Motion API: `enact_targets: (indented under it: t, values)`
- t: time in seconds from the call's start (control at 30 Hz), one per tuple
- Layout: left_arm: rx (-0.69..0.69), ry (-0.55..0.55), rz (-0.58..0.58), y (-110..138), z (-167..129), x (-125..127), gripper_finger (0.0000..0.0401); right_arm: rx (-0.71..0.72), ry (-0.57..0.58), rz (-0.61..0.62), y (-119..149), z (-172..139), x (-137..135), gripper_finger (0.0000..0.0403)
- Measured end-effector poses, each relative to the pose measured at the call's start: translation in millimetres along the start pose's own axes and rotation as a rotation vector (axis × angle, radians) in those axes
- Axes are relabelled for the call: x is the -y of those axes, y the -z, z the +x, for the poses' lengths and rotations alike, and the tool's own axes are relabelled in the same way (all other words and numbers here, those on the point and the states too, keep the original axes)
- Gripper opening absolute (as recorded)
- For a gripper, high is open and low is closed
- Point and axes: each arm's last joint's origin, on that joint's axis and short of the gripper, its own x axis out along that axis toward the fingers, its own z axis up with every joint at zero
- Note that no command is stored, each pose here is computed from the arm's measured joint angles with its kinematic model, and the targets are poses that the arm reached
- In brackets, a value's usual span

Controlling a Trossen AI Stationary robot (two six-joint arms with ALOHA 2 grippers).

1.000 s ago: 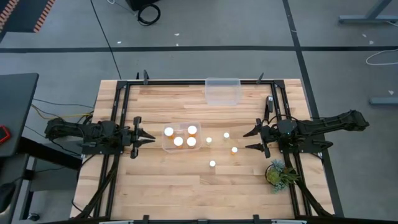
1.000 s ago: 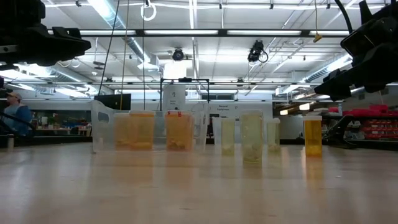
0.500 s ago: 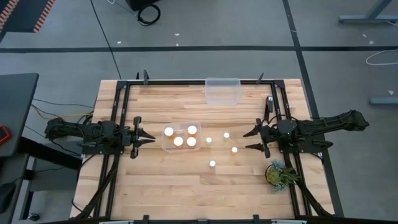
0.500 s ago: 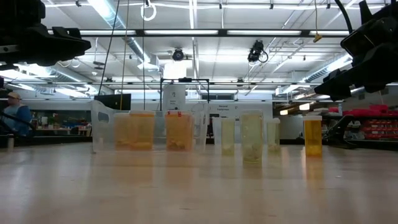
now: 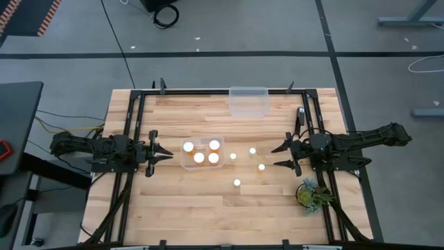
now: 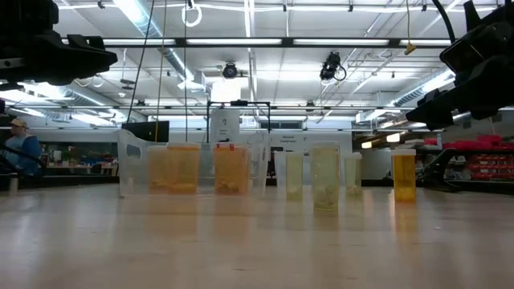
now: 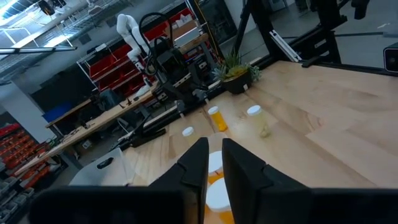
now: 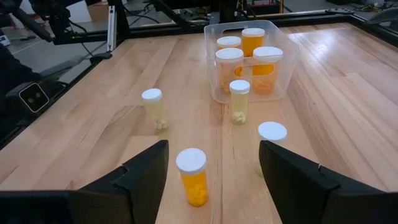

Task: Pick and place medicine bottles into bin by pill shape (circle, oval)
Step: Put the top small yellow pill bottle into the top transparent bin

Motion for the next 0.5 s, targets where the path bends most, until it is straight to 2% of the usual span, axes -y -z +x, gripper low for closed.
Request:
enact_targets:
  t: [0.5]
  values:
    - [0.0,0.0,0.0,0.0,0.0,0.0,0.0049,0.0,0.0,0.0,0.0,0.0,0.0,0.0257]
